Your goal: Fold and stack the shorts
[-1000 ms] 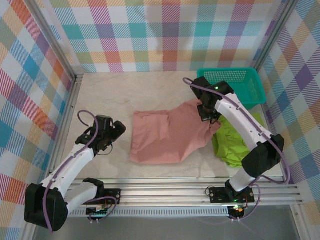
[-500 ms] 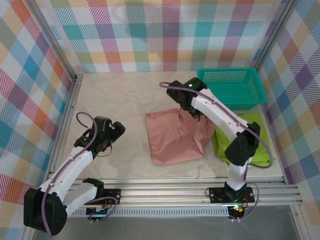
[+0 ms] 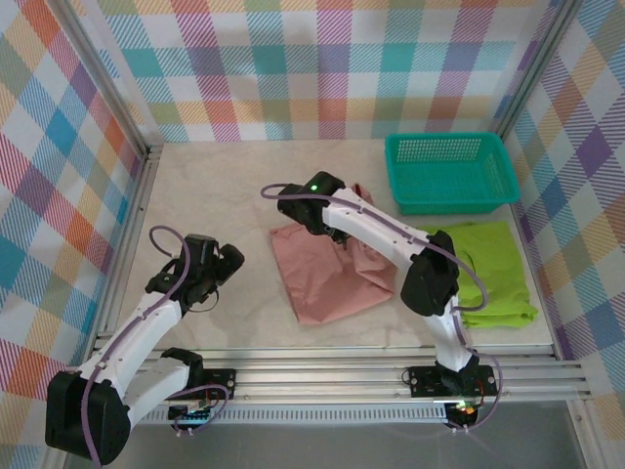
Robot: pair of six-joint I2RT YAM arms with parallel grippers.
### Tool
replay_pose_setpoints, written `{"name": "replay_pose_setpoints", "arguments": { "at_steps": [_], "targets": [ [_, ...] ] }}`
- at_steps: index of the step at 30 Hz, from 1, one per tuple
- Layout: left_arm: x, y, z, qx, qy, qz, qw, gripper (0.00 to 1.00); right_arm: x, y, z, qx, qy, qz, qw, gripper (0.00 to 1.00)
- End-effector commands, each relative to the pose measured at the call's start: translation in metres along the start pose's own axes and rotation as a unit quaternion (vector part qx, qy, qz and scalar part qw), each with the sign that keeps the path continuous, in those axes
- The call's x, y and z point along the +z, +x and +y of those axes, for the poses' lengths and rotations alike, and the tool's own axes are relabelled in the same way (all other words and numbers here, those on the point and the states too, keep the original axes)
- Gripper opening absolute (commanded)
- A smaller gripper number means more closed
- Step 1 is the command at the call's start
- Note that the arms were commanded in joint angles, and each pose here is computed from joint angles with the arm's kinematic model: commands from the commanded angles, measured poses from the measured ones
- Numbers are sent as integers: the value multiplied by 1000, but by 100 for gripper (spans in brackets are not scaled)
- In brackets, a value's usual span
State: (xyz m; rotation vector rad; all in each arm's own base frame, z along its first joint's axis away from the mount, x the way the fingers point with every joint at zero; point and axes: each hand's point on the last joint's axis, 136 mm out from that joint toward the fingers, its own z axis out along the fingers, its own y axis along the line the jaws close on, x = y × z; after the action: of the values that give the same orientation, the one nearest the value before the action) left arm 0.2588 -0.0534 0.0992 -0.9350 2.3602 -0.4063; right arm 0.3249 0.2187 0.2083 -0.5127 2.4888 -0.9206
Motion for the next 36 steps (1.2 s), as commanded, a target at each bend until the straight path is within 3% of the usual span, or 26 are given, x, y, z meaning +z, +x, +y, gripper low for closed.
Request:
{"name": "replay_pose_setpoints", "arguments": {
  "at_steps": [1, 7, 10, 12, 14, 16, 19, 20, 21, 23, 27, 32, 36],
  "targets": [
    [0, 1, 2, -17, 7, 0, 1000, 100, -13, 17, 1, -32, 8, 36, 999, 1],
    [1, 2, 2, -30, 14, -1, 999, 100, -33, 11, 67, -57, -75, 38, 995, 8],
    [1, 3, 1, -39, 20, -1, 999, 100, -49, 16, 115, -59, -188, 55, 979, 19],
    [-2, 2, -1, -43, 27, -1, 999, 100, -72, 17, 148, -51, -303, 61, 950, 24],
    [-6, -1, -3, -50, 35, -4, 998, 100, -109, 15, 173, -40, -428, 48, 902, 58],
    [-12, -5, -5, -58, 47, -9, 997, 100, -148, 12, 182, -35, -534, 24, 844, 80],
    [-23, -10, -9, -73, 69, -11, 995, 100, -205, 12, 170, -20, -682, -10, 731, 100],
    [-27, -11, -12, -76, 78, -10, 994, 100, -217, 9, 158, -6, -718, -22, 696, 100],
    [-31, -12, -16, -77, 86, -7, 993, 100, -218, 8, 147, 12, -736, -27, 677, 99],
    [-37, -11, -25, -78, 104, 5, 992, 100, -202, 3, 123, 54, -744, -33, 665, 99],
    [-46, 4, -48, -82, 142, 64, 984, 100, -140, -3, 89, 148, -712, -25, 686, 99],
    [-52, 37, -63, -50, 141, 101, 984, 100, -79, 0, 67, 230, -657, -17, 718, 99],
    [-40, 65, -66, -35, 123, 122, 984, 97, -55, 5, 62, 273, -644, -11, 715, 99]
  ]
}}
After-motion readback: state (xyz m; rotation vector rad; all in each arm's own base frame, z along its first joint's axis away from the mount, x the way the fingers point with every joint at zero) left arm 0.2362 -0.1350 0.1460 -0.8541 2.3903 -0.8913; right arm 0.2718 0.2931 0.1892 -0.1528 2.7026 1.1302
